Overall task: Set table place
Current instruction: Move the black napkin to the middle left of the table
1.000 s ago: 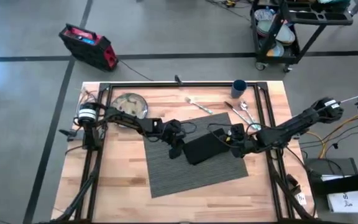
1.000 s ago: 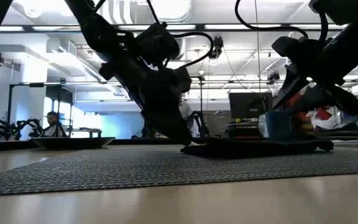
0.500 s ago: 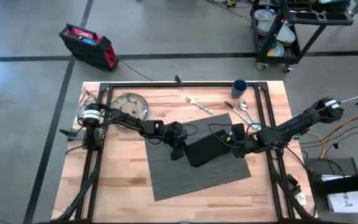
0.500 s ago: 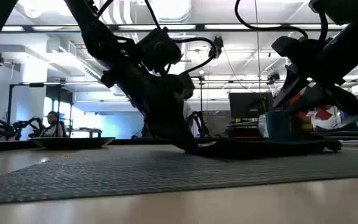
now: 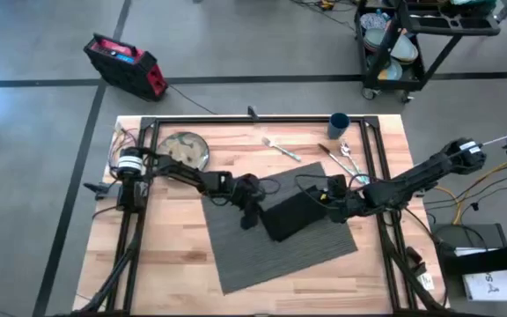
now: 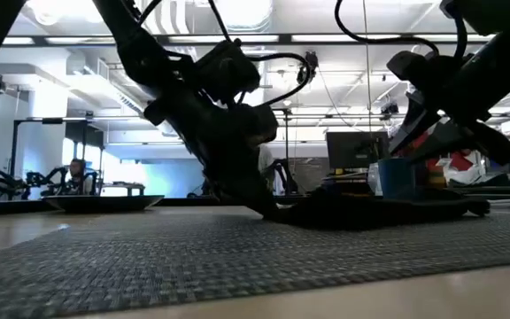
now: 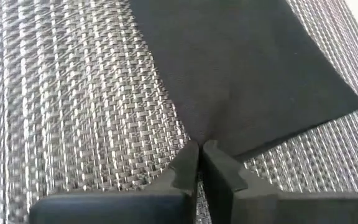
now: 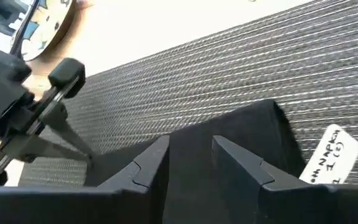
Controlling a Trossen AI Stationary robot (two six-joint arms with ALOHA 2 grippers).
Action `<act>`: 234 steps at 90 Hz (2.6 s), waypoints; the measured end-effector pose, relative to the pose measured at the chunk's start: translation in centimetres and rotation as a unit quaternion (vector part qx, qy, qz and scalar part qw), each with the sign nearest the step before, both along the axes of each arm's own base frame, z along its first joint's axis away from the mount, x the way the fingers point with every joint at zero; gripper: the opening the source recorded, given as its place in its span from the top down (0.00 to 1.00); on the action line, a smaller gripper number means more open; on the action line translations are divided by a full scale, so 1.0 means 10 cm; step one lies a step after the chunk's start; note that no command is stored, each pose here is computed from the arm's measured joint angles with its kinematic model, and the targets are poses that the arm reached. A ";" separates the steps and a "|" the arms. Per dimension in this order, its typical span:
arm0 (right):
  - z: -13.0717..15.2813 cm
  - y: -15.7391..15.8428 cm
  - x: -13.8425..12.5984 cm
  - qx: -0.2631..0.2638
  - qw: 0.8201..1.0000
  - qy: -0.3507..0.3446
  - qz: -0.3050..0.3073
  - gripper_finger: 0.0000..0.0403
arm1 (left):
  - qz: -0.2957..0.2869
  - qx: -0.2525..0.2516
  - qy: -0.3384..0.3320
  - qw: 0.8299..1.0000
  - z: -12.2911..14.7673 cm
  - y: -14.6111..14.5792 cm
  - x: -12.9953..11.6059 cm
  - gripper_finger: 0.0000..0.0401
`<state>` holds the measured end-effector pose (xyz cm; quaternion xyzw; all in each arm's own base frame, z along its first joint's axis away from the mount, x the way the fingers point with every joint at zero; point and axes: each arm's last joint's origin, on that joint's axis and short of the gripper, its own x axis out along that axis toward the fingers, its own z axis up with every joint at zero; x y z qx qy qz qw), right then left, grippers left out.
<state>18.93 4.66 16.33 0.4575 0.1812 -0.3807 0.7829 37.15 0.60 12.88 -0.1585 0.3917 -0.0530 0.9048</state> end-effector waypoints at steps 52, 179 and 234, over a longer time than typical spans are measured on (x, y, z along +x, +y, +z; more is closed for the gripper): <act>0.01 0.00 0.00 -0.008 1.000 0.001 0.002 0.81 | -0.019 0.022 0.148 0.989 0.38 0.01 -0.49 1.00; -0.01 0.04 0.01 0.013 0.995 0.044 0.091 0.80 | -0.148 -0.271 0.178 0.934 0.50 -1.16 -1.63 0.88; -0.01 0.05 0.01 0.012 0.993 0.051 0.107 0.80 | -0.200 -0.339 0.250 0.885 0.17 -1.57 -1.61 0.62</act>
